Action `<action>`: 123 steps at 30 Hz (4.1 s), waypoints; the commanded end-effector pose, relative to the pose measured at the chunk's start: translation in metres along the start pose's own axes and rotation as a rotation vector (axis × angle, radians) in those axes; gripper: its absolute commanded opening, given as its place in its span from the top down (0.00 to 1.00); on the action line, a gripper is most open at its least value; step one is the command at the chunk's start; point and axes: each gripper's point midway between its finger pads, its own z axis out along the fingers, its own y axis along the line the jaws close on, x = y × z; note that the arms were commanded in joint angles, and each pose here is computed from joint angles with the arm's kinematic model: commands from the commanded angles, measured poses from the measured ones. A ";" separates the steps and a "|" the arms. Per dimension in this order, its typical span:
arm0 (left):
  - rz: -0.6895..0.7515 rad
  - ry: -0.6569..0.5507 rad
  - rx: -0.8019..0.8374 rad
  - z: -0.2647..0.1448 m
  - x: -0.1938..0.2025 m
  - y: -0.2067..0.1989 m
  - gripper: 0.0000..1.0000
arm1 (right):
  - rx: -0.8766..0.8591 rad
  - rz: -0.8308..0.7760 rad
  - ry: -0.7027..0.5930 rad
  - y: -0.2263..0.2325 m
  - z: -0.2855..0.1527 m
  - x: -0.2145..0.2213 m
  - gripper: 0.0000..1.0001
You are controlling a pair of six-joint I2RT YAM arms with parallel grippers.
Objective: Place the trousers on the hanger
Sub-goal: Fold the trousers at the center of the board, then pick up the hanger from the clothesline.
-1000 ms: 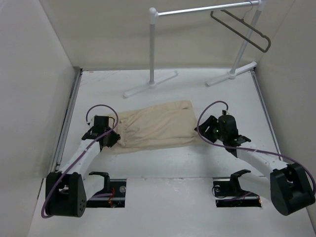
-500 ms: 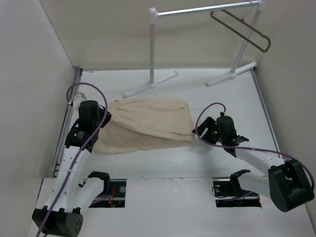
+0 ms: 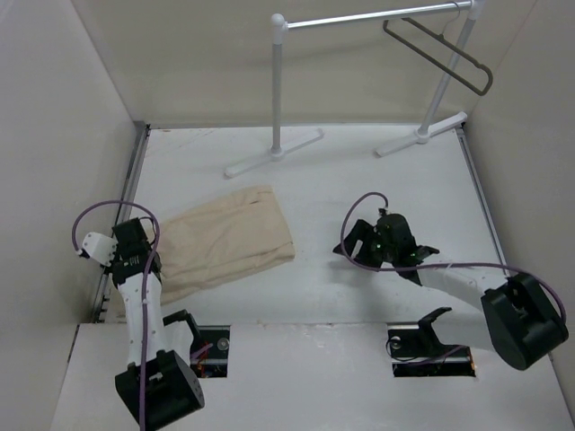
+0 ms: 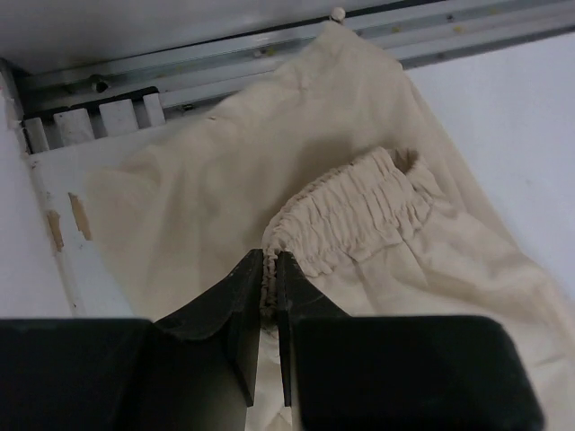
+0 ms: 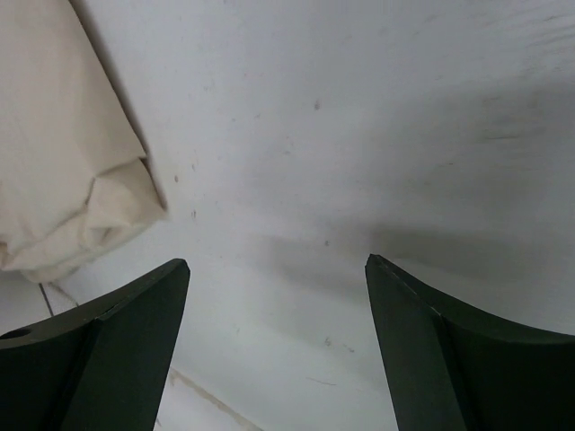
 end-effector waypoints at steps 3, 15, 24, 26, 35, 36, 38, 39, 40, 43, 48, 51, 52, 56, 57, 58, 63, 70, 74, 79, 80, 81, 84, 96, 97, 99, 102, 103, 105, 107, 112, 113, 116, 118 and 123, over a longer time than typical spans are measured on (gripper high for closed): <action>-0.034 -0.022 0.080 0.003 -0.007 -0.023 0.94 | -0.211 -0.087 0.067 0.069 0.019 0.002 0.14; 0.020 0.046 0.163 -0.019 0.015 -0.024 0.94 | -0.392 0.044 0.225 0.155 0.092 0.035 0.27; 0.011 0.080 0.278 -0.038 0.009 -0.059 0.96 | -0.303 0.118 0.012 0.130 0.091 -0.014 0.91; -0.007 0.113 0.321 -0.045 0.013 -0.075 0.97 | -0.267 0.138 -0.072 0.106 0.069 -0.042 0.92; 0.097 0.216 0.577 -0.098 0.073 -0.158 0.98 | -0.049 0.156 -0.203 0.007 0.001 -0.049 0.70; 0.115 0.219 0.589 -0.101 0.080 -0.161 0.98 | -0.048 0.148 -0.203 0.006 -0.002 -0.048 0.59; 0.142 0.231 0.608 -0.105 0.092 -0.167 0.98 | -0.052 0.123 -0.199 0.008 -0.007 -0.046 0.40; 0.145 0.235 0.616 -0.107 0.095 -0.169 0.98 | -0.052 0.113 -0.200 0.009 -0.009 -0.047 0.35; 0.143 0.235 0.631 -0.110 0.096 -0.174 0.98 | -0.048 0.098 -0.202 0.010 -0.011 -0.047 0.30; 0.120 0.223 0.681 -0.128 0.083 -0.194 0.98 | -0.064 0.064 -0.215 0.018 -0.019 -0.053 0.23; 0.009 0.136 0.826 -0.185 0.011 -0.225 0.99 | -0.075 0.042 -0.228 0.022 -0.030 -0.059 0.18; -0.009 0.012 0.857 -0.205 -0.041 -0.215 0.99 | -0.073 0.035 -0.217 0.021 -0.031 -0.056 0.16; 0.015 -0.029 0.837 -0.200 -0.048 -0.204 0.98 | -0.071 0.035 -0.210 0.019 -0.031 -0.054 0.16; 0.099 -0.090 0.618 -0.126 -0.022 -0.142 0.96 | -0.057 0.034 -0.183 0.012 -0.025 -0.046 0.16; 0.108 -0.085 0.551 -0.102 -0.013 -0.126 0.96 | -0.051 0.033 -0.174 0.010 -0.023 -0.044 0.16; 0.105 -0.077 0.489 -0.082 -0.006 -0.111 0.95 | -0.048 0.028 -0.162 0.010 -0.021 -0.042 0.16; 0.002 -0.042 0.224 -0.009 0.003 -0.045 0.94 | -0.055 -0.006 -0.112 0.018 -0.014 -0.035 0.15; -0.020 -0.039 0.059 -0.005 -0.007 -0.017 0.61 | -0.088 -0.042 -0.088 0.040 -0.008 -0.038 0.13; -0.063 -0.125 0.065 -0.031 -0.047 -0.019 0.34 | -0.136 -0.083 -0.056 0.071 0.001 -0.037 0.12; -0.037 -0.160 0.193 -0.066 -0.068 -0.051 0.33 | -0.177 -0.117 0.010 0.100 0.035 -0.028 0.12; -0.011 -0.127 0.233 -0.070 -0.057 -0.060 0.33 | -0.179 -0.112 0.025 0.102 0.044 -0.027 0.13; 0.013 -0.091 0.281 -0.073 -0.043 -0.069 0.33 | -0.184 -0.109 0.040 0.104 0.054 -0.026 0.14; 0.077 0.039 0.408 -0.080 0.008 -0.098 0.34 | -0.174 -0.100 0.073 0.105 0.080 -0.020 0.17; 0.134 0.269 0.431 -0.036 0.106 -0.124 0.35 | -0.159 0.130 0.018 0.084 0.096 -0.010 0.93; 0.135 0.277 0.426 -0.033 0.109 -0.123 0.35 | -0.154 0.140 0.006 0.079 0.087 -0.010 0.94; 0.149 0.284 0.438 -0.030 0.115 -0.127 0.35 | -0.135 0.157 -0.020 0.062 0.063 -0.004 0.94; 0.179 0.322 0.442 -0.026 0.130 -0.134 0.35 | -0.098 0.165 -0.024 0.037 0.030 0.016 0.93; 0.188 0.336 0.444 -0.025 0.136 -0.137 0.35 | -0.083 0.157 0.000 0.032 0.021 0.032 0.93; 0.199 0.348 0.461 -0.024 0.141 -0.149 0.35 | -0.054 0.145 0.011 0.026 0.006 0.054 0.91; 0.203 0.346 0.487 -0.027 0.137 -0.167 0.35 | -0.038 0.126 0.016 0.027 -0.008 0.072 0.87; 0.222 0.291 0.569 -0.039 0.106 -0.217 0.34 | -0.018 0.097 -0.001 0.033 -0.029 0.075 0.66; 0.225 0.288 0.596 -0.045 0.101 -0.227 0.33 | -0.010 0.079 -0.001 0.031 -0.032 0.073 0.56; 0.225 0.315 0.655 -0.065 0.089 -0.238 0.31 | 0.014 0.015 -0.065 0.029 -0.046 0.048 0.34; 0.238 0.309 0.695 -0.080 0.082 -0.235 0.30 | 0.005 -0.025 -0.122 0.036 -0.058 0.023 0.31; 0.252 0.305 0.764 -0.118 0.076 -0.211 0.36 | -0.130 -0.167 -0.252 0.107 -0.113 -0.049 0.53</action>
